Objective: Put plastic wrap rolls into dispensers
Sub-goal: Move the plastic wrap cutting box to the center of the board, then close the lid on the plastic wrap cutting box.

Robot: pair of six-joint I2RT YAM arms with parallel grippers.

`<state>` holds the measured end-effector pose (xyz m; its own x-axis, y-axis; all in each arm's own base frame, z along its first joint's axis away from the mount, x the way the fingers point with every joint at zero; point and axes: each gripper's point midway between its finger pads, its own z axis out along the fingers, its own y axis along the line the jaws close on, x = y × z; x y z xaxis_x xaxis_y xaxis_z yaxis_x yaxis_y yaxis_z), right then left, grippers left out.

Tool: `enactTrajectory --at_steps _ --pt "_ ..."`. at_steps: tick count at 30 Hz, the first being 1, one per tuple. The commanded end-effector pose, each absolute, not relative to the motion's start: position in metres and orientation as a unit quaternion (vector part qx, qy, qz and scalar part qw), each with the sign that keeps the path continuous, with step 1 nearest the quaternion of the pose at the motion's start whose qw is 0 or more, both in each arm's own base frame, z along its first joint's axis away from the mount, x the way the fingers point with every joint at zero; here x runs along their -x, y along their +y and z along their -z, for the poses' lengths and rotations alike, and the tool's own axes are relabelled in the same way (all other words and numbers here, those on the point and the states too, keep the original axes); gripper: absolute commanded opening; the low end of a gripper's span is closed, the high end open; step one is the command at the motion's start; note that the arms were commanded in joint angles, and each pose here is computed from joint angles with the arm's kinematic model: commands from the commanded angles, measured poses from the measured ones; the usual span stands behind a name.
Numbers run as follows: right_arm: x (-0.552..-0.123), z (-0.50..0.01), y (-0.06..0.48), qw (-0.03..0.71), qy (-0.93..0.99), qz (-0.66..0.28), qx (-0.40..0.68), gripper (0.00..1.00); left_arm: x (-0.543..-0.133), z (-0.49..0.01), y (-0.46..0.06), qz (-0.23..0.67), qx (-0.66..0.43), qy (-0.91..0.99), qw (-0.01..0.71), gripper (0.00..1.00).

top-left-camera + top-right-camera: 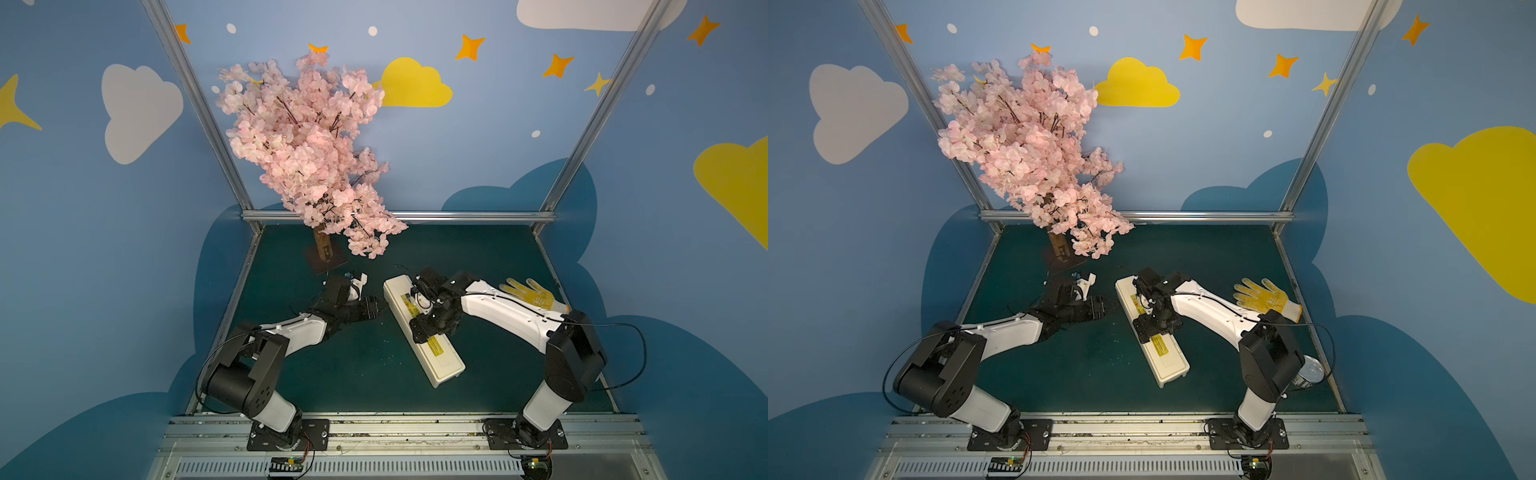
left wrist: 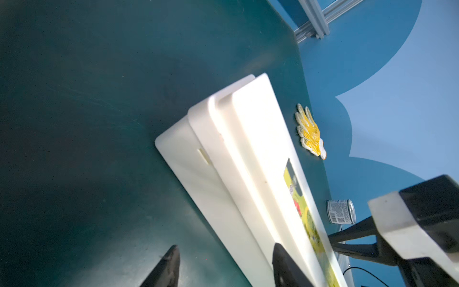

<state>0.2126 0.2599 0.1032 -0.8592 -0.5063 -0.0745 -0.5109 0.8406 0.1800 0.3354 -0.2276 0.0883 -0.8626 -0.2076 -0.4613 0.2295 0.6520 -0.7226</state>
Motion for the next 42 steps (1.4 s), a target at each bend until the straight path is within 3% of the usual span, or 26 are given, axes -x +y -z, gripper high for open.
enactTrajectory --at_steps 1,3,6,11,25,42 --pt "-0.207 -0.122 0.259 -0.002 0.957 -0.097 0.274 0.87 -0.338 -0.093 -0.231 0.439 -0.022 0.856 0.270 0.42" --pt "-0.218 -0.129 0.265 0.014 0.954 -0.099 0.284 0.87 -0.340 -0.092 -0.230 0.446 -0.020 0.853 0.271 0.31" --pt "-0.234 -0.135 0.274 0.035 0.949 -0.096 0.298 0.88 -0.342 -0.093 -0.231 0.453 -0.021 0.847 0.276 0.24" --pt "-0.270 -0.138 0.291 0.065 0.943 -0.087 0.314 0.88 -0.348 -0.091 -0.232 0.459 -0.017 0.841 0.285 0.02" --pt "-0.346 -0.118 0.309 0.083 0.944 -0.099 0.304 0.88 -0.364 -0.076 -0.241 0.484 -0.007 0.827 0.286 0.02" --pt "-0.354 -0.083 0.322 0.034 0.948 -0.110 0.295 0.86 -0.377 -0.069 -0.250 0.510 0.005 0.812 0.284 0.02"
